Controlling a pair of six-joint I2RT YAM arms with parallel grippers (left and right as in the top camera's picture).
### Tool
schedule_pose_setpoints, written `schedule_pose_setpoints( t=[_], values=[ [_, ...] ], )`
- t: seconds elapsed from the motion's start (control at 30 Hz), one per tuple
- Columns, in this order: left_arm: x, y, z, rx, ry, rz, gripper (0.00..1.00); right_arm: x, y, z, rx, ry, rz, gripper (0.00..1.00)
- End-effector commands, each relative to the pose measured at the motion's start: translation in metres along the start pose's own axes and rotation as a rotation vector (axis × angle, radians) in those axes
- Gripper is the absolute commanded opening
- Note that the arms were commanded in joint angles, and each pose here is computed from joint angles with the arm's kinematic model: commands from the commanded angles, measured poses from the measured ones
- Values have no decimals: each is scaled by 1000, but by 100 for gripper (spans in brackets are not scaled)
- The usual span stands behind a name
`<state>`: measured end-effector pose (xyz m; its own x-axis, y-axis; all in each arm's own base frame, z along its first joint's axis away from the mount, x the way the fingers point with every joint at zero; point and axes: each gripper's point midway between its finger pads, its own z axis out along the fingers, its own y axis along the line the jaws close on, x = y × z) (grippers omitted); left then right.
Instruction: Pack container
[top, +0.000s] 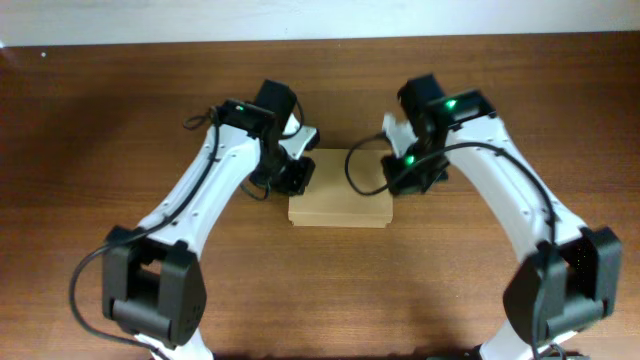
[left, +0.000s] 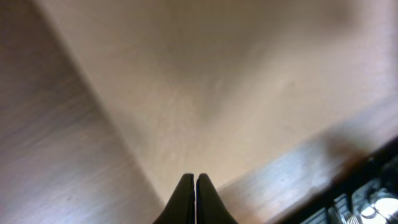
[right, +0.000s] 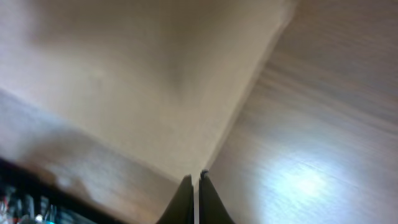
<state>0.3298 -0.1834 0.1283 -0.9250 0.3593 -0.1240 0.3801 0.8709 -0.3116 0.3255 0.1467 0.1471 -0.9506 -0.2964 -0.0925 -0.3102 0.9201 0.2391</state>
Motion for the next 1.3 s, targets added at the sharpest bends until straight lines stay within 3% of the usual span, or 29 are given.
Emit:
schedule_pose_setpoints(
  t=[0.0, 0.17, 0.43, 0.47, 0.5, 0.57, 0.6, 0.63, 0.67, 0.87, 1.27],
  values=[
    [-26, -14, -103, -68, -270, 59, 3, -22, 1, -111, 149, -292, -11, 4],
    [-4, 2, -201, -326, -433, 40, 8, -1, 18, -198, 163, -464, -17, 4],
    [54, -9, -287, -432, -652, 39, 8, 74, 29, -294, 209, -709, -7, 4],
    [62, -7, -296, -459, -678, 32, 13, 85, 31, -305, 205, -756, -13, 4],
    [69, -6, -304, -482, -698, 26, 22, 93, 33, -314, 203, -793, -18, 4],
    [82, -5, -316, -511, -734, 17, 52, 111, 37, -330, 196, -869, -27, 27],
    [88, -6, -319, -511, -746, 18, 83, 119, 39, -337, 194, -899, -31, 47],
    [92, -7, -321, -510, -751, 18, 99, 125, 40, -342, 192, -923, -34, 63],
    [99, -8, -322, -510, -751, 19, 99, 136, 42, -349, 188, -959, -39, 99],
    [118, -5, -312, -512, -677, 15, 99, 163, 45, -362, 181, -1031, -48, 99],
    [125, -4, -306, -514, -636, 12, 99, 165, 45, -363, 181, -1038, -49, 99]
  ],
)
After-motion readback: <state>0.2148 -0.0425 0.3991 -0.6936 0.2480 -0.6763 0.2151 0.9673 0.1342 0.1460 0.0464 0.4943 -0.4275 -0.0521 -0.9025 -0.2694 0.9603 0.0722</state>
